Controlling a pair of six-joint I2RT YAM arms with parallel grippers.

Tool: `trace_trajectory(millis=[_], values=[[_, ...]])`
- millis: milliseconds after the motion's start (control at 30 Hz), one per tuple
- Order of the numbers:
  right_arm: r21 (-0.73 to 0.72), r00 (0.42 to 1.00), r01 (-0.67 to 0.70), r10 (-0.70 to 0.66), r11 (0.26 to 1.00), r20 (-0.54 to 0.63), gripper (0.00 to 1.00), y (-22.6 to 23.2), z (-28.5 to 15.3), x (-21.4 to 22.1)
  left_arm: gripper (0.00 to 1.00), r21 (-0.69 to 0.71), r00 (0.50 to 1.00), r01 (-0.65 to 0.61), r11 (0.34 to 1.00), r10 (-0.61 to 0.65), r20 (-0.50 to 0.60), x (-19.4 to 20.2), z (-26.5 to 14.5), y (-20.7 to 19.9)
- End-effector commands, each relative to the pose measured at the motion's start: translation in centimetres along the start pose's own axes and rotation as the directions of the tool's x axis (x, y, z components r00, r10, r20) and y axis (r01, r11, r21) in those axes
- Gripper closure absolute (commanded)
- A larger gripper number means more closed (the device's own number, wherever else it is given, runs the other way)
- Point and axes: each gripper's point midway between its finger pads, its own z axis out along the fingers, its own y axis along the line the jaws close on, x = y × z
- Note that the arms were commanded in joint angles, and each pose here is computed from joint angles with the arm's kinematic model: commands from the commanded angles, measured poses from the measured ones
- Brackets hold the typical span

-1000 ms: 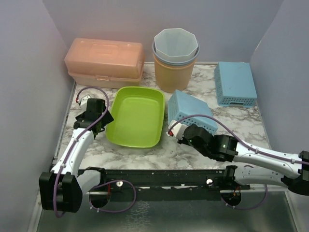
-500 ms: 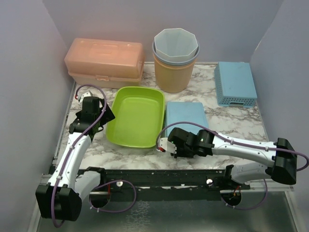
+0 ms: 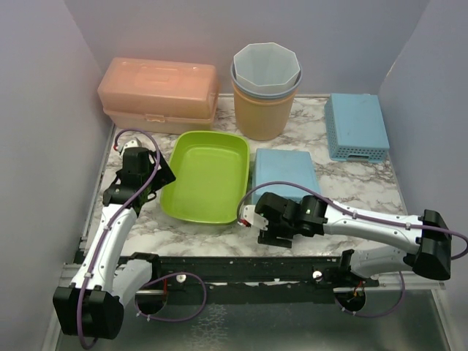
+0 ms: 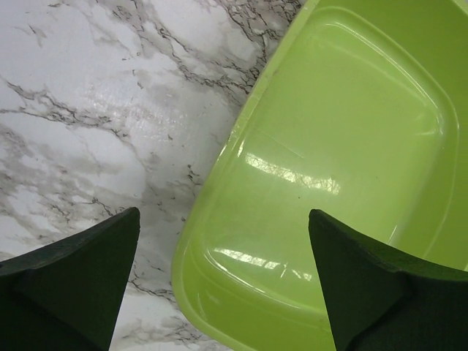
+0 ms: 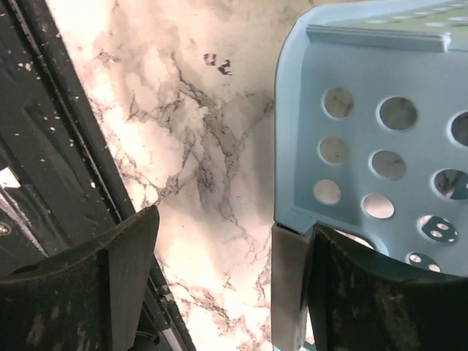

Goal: Turn the large container upside down

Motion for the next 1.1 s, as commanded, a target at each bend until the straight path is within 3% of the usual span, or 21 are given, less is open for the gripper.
trace_trajectory(millis=[0,133,233,367,500,633,700,733,800,833,867,933,1067], values=[[0.107,0.995,-0.092,0.087,0.990,0.055,0.23,-1.6,-1.8,-0.2,0.01,0.029,1.000,0.020,0.999,-0.020,-0.009,0.5,-0.4,-0.3],[0.192,0.990,-0.103,0.081,0.976,0.119,0.22,-3.0,-2.9,-0.5,0.01,0.029,0.999,0.030,0.999,-0.029,-0.014,0.8,-0.4,-0.2],[0.344,0.986,-0.122,0.075,0.931,0.148,0.22,-5.1,-3.9,-1.0,0.01,0.025,0.999,0.032,0.999,-0.032,-0.015,0.9,-0.3,-0.1],[0.150,0.992,-0.030,0.011,0.988,0.126,0.21,-1.6,-2.3,-1.2,0.01,0.028,0.999,0.046,0.999,-0.046,-0.017,0.9,-0.1,-0.2],[0.444,0.995,-0.080,0.043,0.892,0.092,0.21,-5.9,-2.9,-1.7,0.01,0.041,0.999,0.039,0.998,-0.038,-0.022,1.0,-0.2,-0.5],[0.471,0.993,-0.070,0.016,0.880,0.118,0.22,-6.4,-3.6,-2.9,0.01,0.034,0.999,0.052,0.998,-0.051,-0.014,1.1,-0.2,-0.2],[0.664,0.972,-0.204,0.068,0.719,0.226,0.21,-9.3,-6.3,-4.2,0.01,0.035,0.999,0.046,0.998,-0.046,-0.018,1.2,-0.2,-0.2],[0.616,0.962,-0.228,0.076,0.754,0.264,0.20,-8.7,-6.4,-5.0,0.01,0.036,0.999,0.041,0.999,-0.041,-0.020,1.2,-0.1,-0.2],[0.467,0.963,-0.125,-0.007,0.875,0.271,0.24,-6.1,-5.5,-6.0,0.01,0.035,0.999,0.039,0.999,-0.038,-0.021,1.2,-0.1,-0.2],[0.548,0.960,-0.139,-0.024,0.825,0.280,0.26,-6.9,-6.2,-6.0,0.01,0.034,0.999,0.041,0.999,-0.040,-0.019,1.2,-0.1,-0.2],[0.633,0.937,-0.252,0.022,0.732,0.349,0.25,-8.4,-7.5,-6.3,0.01,0.034,0.999,0.041,0.999,-0.041,-0.020,1.2,-0.1,-0.2],[0.544,0.940,-0.202,0.005,0.814,0.342,0.25,-6.7,-7.1,-6.3,0.01,0.040,0.999,0.031,0.999,-0.030,-0.020,1.2,-0.2,-0.3],[0.578,0.917,-0.249,-0.003,0.777,0.400,0.24,-7.4,-7.7,-6.0,0.01,0.034,0.999,0.028,0.999,-0.028,-0.023,1.5,-0.1,0.0]])
